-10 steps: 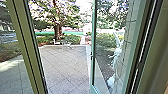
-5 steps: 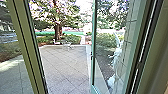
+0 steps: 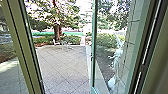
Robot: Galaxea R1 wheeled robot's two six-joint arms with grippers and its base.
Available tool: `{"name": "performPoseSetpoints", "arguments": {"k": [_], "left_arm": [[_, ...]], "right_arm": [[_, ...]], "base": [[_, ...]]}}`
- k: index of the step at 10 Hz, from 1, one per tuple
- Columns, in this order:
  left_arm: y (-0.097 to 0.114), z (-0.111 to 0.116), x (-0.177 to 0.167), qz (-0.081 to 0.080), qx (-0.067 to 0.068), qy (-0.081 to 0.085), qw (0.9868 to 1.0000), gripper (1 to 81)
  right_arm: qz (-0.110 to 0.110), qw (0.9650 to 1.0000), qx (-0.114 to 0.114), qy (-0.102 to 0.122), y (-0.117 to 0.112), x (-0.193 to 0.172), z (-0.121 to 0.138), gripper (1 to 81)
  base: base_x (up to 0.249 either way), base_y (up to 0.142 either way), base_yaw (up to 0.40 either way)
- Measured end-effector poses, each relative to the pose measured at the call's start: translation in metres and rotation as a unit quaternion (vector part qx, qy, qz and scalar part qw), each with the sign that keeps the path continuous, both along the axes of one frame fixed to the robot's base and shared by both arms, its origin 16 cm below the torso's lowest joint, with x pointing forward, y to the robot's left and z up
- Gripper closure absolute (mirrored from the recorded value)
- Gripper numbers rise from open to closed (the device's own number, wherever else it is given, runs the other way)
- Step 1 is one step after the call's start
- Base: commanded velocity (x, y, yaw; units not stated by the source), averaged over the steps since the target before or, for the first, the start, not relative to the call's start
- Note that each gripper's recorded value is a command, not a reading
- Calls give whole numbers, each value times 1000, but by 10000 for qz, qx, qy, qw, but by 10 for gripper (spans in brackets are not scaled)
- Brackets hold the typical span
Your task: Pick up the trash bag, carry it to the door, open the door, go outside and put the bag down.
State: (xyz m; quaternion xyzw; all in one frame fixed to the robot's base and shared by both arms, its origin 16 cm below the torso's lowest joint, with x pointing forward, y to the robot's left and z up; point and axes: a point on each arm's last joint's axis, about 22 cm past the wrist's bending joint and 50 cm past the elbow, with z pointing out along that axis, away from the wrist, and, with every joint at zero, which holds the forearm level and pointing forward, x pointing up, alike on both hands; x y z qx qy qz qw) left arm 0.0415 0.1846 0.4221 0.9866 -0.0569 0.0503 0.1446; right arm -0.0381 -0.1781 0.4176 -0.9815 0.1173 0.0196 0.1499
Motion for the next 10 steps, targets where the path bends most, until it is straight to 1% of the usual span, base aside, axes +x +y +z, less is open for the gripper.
{"name": "performPoseSetpoints", "arguments": {"k": [2, 10], "left_arm": [[0, 0, -5, -2, -3, 40, 10000, 811], [0, 0, -4, -2, 1, 39, 10000, 811]], "right_arm": [[5, 10000, 7, 47, 1, -6, 0, 10], [2, 10000, 1, 47, 0, -7, 0, 10]], "base": [[98, 0, 0], [104, 0, 0]]}}
